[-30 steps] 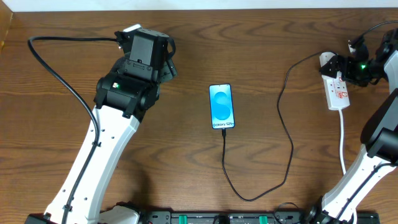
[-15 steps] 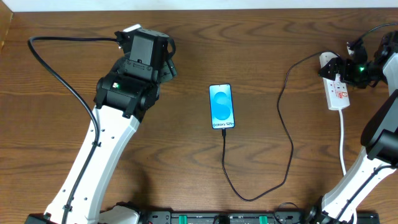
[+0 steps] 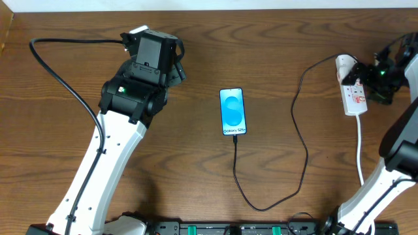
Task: Plug charger to phone and switch on socket
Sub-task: 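Lift the right gripper up off the power strip switch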
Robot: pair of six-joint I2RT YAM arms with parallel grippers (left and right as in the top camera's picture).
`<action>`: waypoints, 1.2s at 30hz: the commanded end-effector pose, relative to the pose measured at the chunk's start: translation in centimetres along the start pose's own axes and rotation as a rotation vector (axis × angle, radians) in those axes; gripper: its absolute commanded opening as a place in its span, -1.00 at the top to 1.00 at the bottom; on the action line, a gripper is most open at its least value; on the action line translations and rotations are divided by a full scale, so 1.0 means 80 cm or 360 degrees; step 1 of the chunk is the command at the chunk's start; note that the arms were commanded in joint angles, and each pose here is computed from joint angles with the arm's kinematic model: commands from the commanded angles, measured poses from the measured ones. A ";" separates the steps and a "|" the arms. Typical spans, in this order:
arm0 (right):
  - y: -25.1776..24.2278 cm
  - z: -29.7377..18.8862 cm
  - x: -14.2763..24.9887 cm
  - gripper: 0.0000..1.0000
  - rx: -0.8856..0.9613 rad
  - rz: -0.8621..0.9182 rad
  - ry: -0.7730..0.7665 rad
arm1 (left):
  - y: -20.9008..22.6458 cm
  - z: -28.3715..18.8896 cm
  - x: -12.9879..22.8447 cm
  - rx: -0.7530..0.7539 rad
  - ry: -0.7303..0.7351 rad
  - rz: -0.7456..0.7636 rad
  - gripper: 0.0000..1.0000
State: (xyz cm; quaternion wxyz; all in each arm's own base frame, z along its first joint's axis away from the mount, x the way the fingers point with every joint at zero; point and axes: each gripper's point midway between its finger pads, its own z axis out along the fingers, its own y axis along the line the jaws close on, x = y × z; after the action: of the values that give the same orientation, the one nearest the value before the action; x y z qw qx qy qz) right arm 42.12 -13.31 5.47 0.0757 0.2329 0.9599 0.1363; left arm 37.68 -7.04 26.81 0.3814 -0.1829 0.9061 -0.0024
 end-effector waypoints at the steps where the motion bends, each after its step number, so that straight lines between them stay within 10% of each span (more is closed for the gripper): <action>1: 0.008 -0.078 -0.008 -0.98 0.0084 0.0065 -0.0218 | 0.002 -0.003 -0.006 -0.0014 -0.0029 0.0021 -0.62; 15: 0.088 -0.247 0.057 -0.99 0.0000 -0.0145 -0.0592 | 0.002 -0.003 -0.006 -0.0014 -0.0028 0.0021 -0.62; 36: 0.090 -0.256 0.060 -0.99 -0.0003 -0.0152 -0.0621 | 0.002 -0.003 -0.006 -0.0014 -0.0029 0.0021 -0.62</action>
State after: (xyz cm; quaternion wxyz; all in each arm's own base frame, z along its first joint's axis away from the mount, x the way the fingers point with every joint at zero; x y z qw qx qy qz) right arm 36.79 -9.58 26.23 0.2622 0.2032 0.9396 0.0847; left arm 37.68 -7.04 26.81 0.3814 -0.1829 0.9061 -0.0024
